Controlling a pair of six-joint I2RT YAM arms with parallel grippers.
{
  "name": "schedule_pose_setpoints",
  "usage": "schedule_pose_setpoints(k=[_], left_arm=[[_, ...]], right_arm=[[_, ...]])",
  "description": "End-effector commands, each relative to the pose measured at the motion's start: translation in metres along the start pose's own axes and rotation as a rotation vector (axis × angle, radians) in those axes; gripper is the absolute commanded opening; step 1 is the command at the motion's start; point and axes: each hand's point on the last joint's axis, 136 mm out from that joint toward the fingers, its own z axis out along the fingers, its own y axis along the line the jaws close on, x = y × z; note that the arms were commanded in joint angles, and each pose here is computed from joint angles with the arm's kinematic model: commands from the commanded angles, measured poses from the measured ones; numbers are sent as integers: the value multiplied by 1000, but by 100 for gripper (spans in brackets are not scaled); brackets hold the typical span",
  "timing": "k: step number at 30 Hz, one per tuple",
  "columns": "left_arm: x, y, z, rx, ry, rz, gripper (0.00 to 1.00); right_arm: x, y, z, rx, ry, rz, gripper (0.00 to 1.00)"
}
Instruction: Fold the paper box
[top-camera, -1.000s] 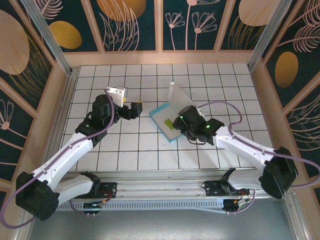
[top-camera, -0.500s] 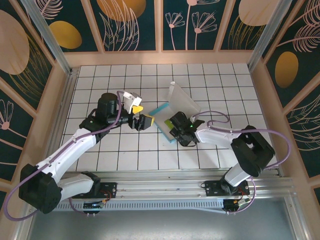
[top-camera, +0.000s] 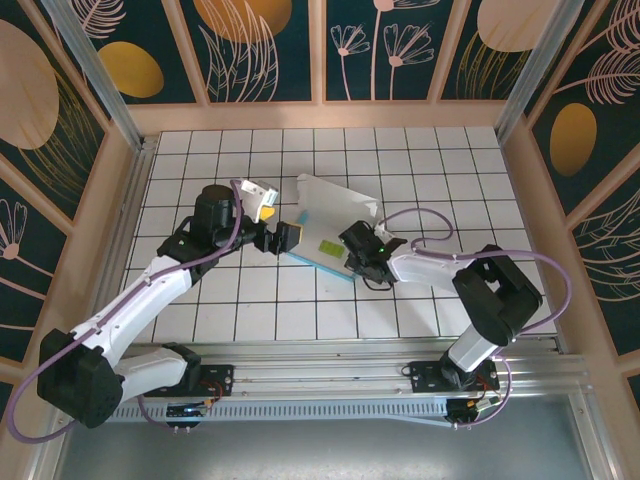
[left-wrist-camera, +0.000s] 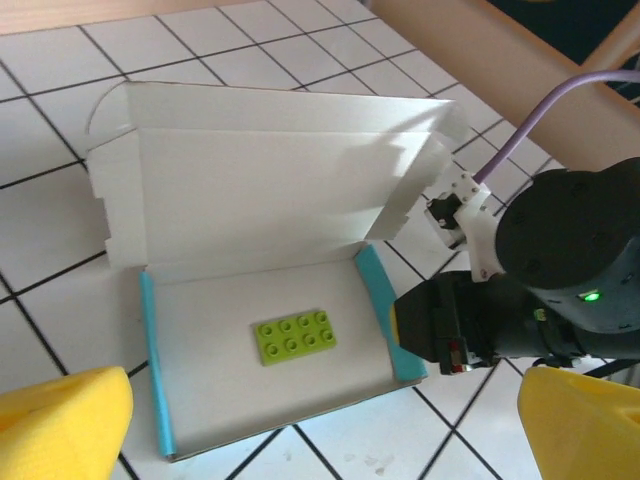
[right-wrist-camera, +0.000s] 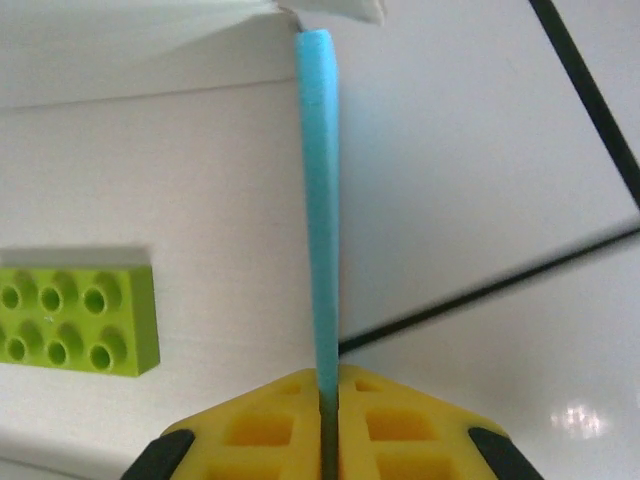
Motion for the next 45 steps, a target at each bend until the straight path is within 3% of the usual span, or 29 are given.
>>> schedule_pose_setpoints(k=[1,7,11,15,18,20,23,29,32,34,36,41,45], left_arm=[[-12,10,-3,-80,-26,-22,99],[-18,30,-12,-209,-74,-67,99],[-20,44,-20,-298,-110,-111,98],[-18,53,-21,-343,-114,-168,98],[-15,57,-17,-353,-105,-185,97],[-14,59,-14,-357,-98,-188,97],[-15,65,-12,-389,-86,-178,97],[-16,89,-2,-464,-58,-152,97],[-15,116,5,-517,-43,-128,96],[-37,126,8,-487,-83,-123,96],[-45,131,16,-415,-82,-120,96],[-45,136,50,-287,5,-88,95],[-44,145,68,-248,7,-95,93]], right_arm=[[-35,18,5,-37,-103,-254,10],[-70,40,19,-76,-126,-476,9],[-86,39,33,-46,-137,-511,8],[-83,32,51,-42,-72,-482,9],[-80,34,54,-58,-67,-472,19],[-83,36,51,-63,-74,-461,30],[-91,47,32,-103,-96,-437,38],[-143,66,-36,-286,-249,-396,57],[-166,59,-48,-448,-239,-405,64],[-183,50,-48,-517,-225,-392,72],[-197,46,-42,-558,-185,-393,73],[-209,59,-32,-658,-157,-478,67],[-203,72,-28,-743,-116,-522,63]])
